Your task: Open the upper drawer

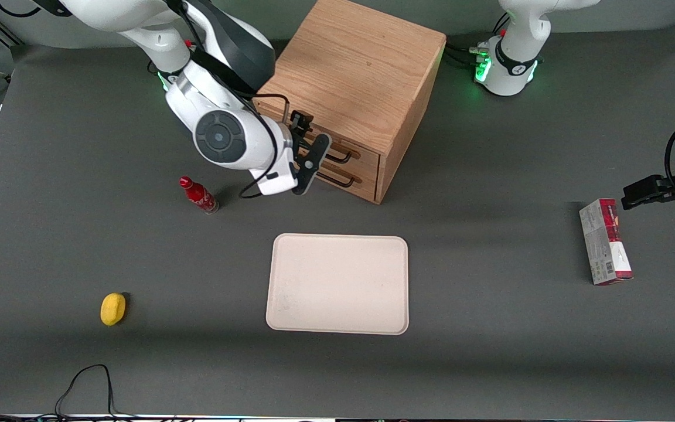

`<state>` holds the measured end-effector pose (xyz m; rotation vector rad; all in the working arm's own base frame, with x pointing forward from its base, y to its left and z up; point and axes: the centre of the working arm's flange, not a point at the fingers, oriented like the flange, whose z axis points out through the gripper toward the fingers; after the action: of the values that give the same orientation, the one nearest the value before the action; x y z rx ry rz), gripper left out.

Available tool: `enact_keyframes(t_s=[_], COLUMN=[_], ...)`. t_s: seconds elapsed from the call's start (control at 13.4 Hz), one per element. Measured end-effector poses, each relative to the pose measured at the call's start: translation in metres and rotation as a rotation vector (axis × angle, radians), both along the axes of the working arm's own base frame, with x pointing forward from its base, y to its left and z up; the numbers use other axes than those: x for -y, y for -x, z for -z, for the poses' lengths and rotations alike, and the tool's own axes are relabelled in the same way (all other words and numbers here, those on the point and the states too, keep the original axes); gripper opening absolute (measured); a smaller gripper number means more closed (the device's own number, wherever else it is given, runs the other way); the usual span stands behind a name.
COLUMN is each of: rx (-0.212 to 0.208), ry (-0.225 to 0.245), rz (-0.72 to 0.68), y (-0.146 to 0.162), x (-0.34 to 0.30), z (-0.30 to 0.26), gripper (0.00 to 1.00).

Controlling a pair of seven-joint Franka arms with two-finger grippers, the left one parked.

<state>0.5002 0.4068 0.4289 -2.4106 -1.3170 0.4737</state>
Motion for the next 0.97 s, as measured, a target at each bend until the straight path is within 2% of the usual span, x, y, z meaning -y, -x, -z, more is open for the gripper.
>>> enact_keyframes(t_s=[0.15,0.3,0.75,0.97], rx=[0.002,0.021,0.063,0.121], ry=[0.021,0.033,0.036,0.079], rz=[-0.011,-0.019,-0.028,-0.049], y=[0.001,0.000,-0.004,-0.012], x=[0.000,-0.002,-0.010,-0.004], z=[0.011,0.018,0.050,0.052], gripper=[1.00,1.00,1.00,1.00])
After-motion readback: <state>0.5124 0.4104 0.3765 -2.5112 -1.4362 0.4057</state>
